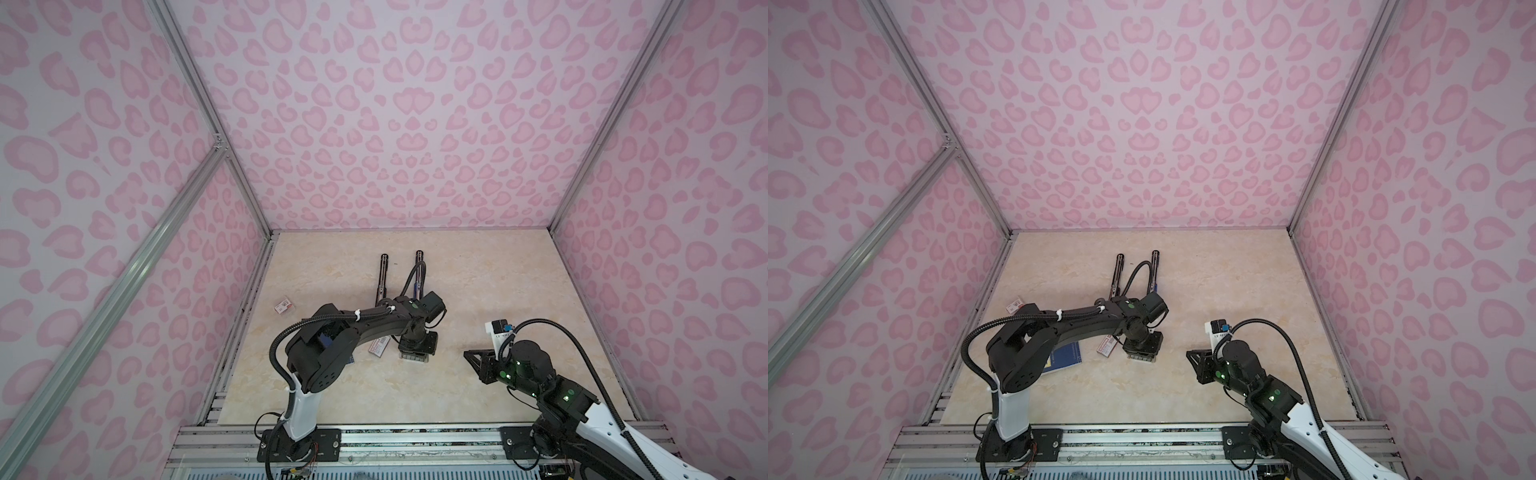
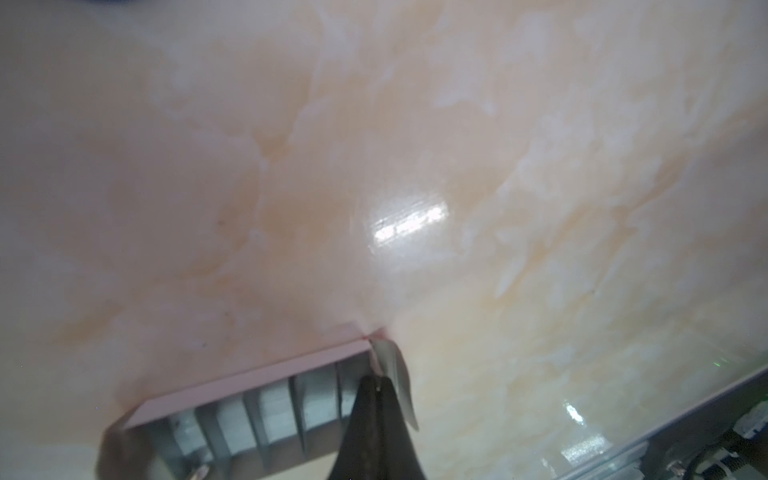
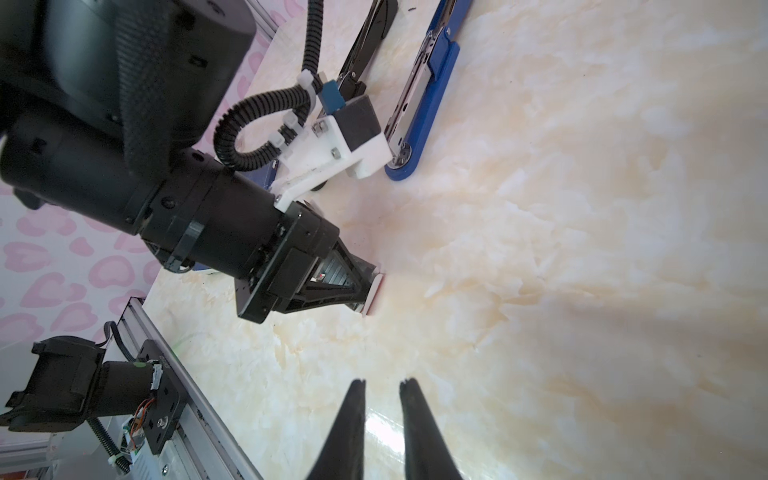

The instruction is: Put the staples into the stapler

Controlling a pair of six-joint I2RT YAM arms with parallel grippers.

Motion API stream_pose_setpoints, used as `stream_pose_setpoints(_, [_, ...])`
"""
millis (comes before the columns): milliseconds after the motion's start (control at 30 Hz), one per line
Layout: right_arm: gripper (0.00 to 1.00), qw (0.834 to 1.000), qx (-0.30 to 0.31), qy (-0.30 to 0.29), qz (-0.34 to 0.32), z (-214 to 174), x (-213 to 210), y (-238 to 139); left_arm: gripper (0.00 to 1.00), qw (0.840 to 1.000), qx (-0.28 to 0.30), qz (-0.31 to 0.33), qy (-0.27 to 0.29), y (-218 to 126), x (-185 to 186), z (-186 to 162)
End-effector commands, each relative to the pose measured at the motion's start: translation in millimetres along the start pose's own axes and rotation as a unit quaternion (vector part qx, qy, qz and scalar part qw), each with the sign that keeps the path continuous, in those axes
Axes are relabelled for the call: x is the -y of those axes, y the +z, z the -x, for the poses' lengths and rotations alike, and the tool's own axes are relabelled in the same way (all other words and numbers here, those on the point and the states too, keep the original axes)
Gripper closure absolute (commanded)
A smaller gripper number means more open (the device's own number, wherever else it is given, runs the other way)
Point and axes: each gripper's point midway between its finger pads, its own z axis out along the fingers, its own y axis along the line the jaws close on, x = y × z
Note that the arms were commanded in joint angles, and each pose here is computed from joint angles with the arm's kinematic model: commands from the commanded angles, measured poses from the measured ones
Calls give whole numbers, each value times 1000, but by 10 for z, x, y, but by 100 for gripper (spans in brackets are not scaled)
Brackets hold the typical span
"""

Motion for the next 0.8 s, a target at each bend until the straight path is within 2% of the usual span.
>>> stream_pose_setpoints(0, [80, 1000, 2, 2, -5, -8, 25, -6, 97, 1000, 9, 4, 7, -154, -2, -23])
stream_pose_setpoints(333, [80, 1000, 8, 1, -6, 57, 5, 5, 97, 999, 41, -10, 19, -533, 2, -25])
stream_pose_setpoints(767, [82, 1000, 12, 6, -14, 40, 63, 15, 97, 999, -13, 10, 31, -283, -76, -122])
